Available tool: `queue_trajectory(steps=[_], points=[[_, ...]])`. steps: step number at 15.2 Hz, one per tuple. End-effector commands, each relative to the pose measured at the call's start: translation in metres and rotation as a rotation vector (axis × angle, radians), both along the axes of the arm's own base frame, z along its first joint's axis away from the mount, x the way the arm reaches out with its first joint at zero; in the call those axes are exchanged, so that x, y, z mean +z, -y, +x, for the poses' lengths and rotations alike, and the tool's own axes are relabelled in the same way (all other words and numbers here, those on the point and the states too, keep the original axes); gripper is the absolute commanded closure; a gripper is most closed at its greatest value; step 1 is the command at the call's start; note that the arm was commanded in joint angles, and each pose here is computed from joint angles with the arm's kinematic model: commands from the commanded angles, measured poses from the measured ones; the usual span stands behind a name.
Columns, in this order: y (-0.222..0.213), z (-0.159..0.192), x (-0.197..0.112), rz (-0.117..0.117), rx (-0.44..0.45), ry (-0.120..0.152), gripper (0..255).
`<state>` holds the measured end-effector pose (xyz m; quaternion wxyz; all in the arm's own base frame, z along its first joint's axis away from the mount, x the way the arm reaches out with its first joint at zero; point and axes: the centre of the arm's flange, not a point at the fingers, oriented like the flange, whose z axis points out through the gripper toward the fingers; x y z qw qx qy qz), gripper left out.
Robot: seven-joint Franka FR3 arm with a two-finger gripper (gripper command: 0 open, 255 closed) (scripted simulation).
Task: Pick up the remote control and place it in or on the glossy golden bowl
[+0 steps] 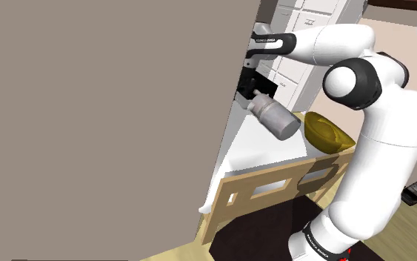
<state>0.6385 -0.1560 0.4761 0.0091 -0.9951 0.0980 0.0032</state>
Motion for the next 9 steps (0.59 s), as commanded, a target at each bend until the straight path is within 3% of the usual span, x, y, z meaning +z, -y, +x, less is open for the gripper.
queue_trajectory(steps=[1,9], points=[[0.0,0.0,0.011,0.0,0.0,0.0,255],[0.0,0.0,0.053,0.0,0.0,0.0,255]])
